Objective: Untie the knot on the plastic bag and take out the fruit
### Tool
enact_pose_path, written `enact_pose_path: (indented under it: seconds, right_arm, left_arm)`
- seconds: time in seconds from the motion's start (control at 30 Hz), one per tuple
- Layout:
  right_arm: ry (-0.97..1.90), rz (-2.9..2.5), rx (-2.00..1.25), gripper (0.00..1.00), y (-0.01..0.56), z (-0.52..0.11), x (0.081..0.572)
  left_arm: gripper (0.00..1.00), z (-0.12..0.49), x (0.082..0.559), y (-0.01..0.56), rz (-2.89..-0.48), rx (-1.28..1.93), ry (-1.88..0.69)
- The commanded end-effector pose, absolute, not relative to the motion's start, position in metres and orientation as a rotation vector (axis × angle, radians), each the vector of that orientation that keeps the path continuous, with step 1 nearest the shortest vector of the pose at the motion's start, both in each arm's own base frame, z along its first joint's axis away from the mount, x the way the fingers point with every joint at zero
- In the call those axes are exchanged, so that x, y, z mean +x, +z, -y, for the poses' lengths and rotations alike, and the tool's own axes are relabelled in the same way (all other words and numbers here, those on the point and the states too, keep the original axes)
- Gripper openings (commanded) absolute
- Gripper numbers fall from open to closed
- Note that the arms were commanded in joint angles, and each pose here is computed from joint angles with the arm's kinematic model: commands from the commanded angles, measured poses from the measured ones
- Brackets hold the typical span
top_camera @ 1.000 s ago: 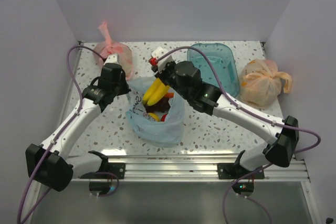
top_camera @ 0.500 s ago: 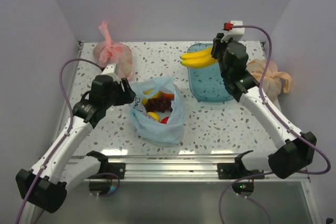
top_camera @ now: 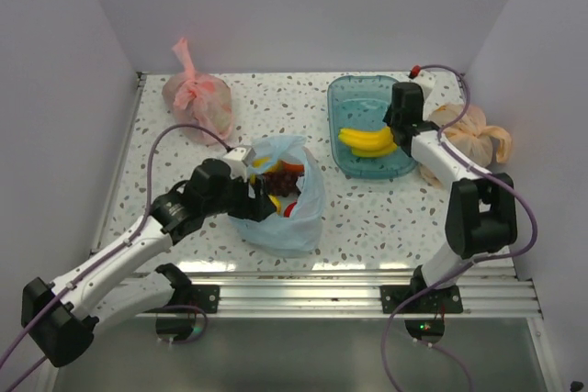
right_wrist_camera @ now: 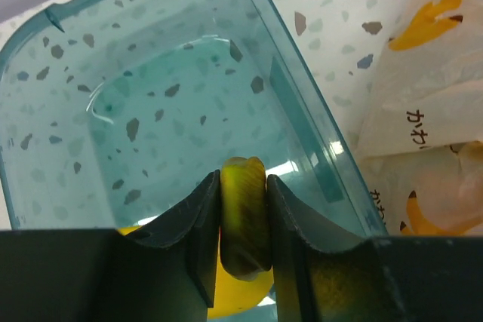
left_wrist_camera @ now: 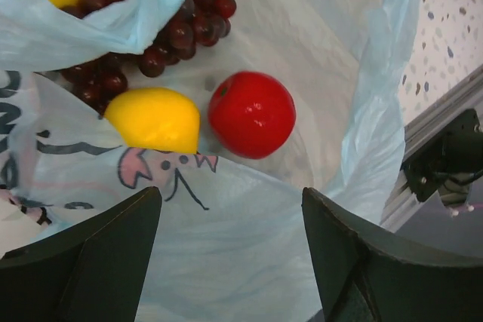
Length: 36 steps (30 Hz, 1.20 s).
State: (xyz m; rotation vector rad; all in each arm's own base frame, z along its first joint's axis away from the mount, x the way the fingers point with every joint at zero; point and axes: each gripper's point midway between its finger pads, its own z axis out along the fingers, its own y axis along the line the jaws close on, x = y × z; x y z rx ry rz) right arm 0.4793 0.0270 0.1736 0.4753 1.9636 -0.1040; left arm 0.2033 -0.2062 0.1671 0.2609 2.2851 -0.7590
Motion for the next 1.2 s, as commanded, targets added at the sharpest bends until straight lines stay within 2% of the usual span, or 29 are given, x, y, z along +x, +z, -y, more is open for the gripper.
enact_pose_path:
  seconds: [0.0,0.03,0.07,0.17,0.23,0.37,0.5,0.57,0.63,0.73,0.77,0.97,1.03,1.07,1.13,1.17]
  right_arm:
    - [-0.039,-1.944,0.528,0.33,0.188,-0.033,0.476]
    - [-0.038,-1.943,0.52,0.43,0.194,-0.032,0.472]
    - [-0.015,-1.951,0.493,0.65,0.198,-0.036,0.469]
    - [0.018,-1.953,0.408,0.85,0.225,-0.047,0.456]
    - [0.058,-1.967,0.287,0.88,0.24,-0.073,0.445]
    - [0.171,-1.931,0.019,0.89,0.286,-0.132,0.407]
    - [0.461,-1.901,-0.238,0.84,0.313,-0.208,0.354]
    - [0.64,-1.909,-0.388,0.78,0.315,-0.253,0.318]
    - [0.78,-1.944,-0.498,0.72,0.304,-0.285,0.287]
    - [0.845,-2.024,-0.558,0.67,0.273,-0.305,0.263]
    - [0.869,-2.048,-0.558,0.61,0.264,-0.308,0.258]
    - [0.846,-2.31,-0.596,0.48,0.157,-0.304,0.24]
    - [0.782,-2.351,-0.549,0.41,0.138,-0.297,0.245]
    - [0.735,-2.394,-0.515,0.34,0.122,-0.29,0.247]
    - [0.608,-2.448,-0.437,0.29,0.102,-0.271,0.256]
    - [0.57,-2.495,-0.404,0.26,0.089,-0.264,0.257]
  left_arm:
    - [0.8,0.228,0.191,0.164,-2.276,0.354,-0.83]
    - [0.79,0.23,0.187,0.162,-2.283,0.373,-0.831]
    - [0.79,0.235,0.181,0.16,-2.287,0.406,-0.831]
    - [0.78,0.244,0.168,0.145,-2.338,0.449,-0.815]
    - [0.78,0.25,0.158,0.135,-2.363,0.469,-0.823]
    - [0.78,0.262,0.151,0.123,-2.404,0.459,-0.798]
    - [0.78,0.266,0.146,0.109,-2.455,0.413,-0.728]
    - [0.78,0.267,0.145,0.1,-2.484,0.367,-0.696]
    - [0.78,0.268,0.145,0.098,-2.491,0.332,-0.692]
    - [0.78,0.262,0.148,0.099,-2.494,0.247,-0.659]
    - [0.77,0.258,0.151,0.103,-2.478,0.213,-0.647]
    - [0.77,0.242,0.149,0.096,-2.498,0.089,-0.608]
    - [0.77,0.239,0.149,0.094,-2.506,0.066,-0.593]
    - [0.78,0.237,0.15,0.094,-2.504,0.05,-0.579]
    - [0.78,0.235,0.151,0.091,-2.506,0.015,-0.57]
    - [0.82,0.233,0.154,0.091,-2.494,-0.015,-0.56]
